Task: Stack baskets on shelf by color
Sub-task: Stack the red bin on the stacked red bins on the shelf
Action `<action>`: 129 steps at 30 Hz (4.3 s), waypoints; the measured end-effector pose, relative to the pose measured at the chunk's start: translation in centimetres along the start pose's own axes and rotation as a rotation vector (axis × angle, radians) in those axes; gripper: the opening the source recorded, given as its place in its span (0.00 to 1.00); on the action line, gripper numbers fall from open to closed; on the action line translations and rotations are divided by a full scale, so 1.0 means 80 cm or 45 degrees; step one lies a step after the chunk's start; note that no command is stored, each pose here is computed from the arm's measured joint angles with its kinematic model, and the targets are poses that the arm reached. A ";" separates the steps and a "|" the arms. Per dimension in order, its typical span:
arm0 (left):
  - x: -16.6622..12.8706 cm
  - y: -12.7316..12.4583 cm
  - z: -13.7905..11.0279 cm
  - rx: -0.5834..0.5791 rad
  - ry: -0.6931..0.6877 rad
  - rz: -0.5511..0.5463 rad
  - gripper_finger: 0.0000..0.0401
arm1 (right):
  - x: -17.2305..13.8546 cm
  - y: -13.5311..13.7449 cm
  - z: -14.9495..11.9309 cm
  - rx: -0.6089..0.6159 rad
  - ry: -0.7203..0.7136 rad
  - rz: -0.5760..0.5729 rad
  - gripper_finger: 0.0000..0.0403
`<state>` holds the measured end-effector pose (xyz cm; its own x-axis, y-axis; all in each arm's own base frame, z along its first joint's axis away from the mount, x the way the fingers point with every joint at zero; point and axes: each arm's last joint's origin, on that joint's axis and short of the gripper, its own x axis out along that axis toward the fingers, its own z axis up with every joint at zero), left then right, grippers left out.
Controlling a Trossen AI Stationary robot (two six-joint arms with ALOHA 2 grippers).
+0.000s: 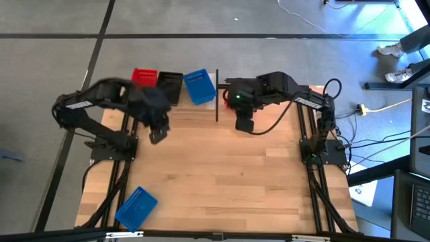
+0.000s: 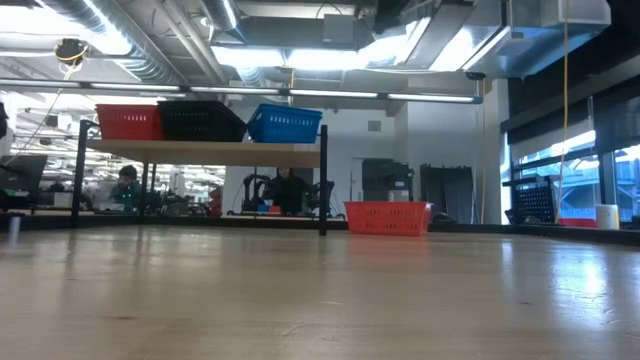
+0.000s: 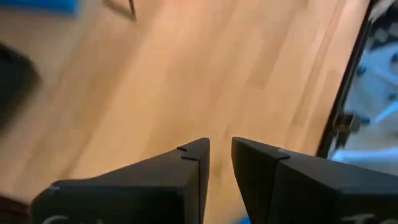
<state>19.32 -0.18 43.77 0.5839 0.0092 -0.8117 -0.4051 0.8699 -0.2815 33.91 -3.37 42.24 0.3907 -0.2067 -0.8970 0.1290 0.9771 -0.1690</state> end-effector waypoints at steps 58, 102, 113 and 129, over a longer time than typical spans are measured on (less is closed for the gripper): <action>0.028 -0.093 -0.141 -0.276 -0.161 0.209 0.15 | 0.285 -0.121 -0.133 0.551 0.353 0.029 0.30; 0.027 -0.093 -0.138 -0.186 -0.293 0.244 0.15 | 0.261 -0.005 -0.116 0.058 0.544 0.357 0.00; 0.027 -0.093 -0.138 -0.119 -0.286 0.254 0.15 | 0.217 0.100 -0.043 -0.474 0.007 0.452 0.00; 0.027 -0.093 -0.137 -0.126 -0.288 0.248 0.15 | 0.239 0.139 -0.025 -1.023 -0.266 0.423 0.00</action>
<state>15.90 -12.07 38.47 0.6261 0.2899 -0.7238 -0.5843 0.7891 -0.1894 41.01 3.67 22.42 0.4623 0.1647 -0.8713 -0.6673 0.7116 -0.2196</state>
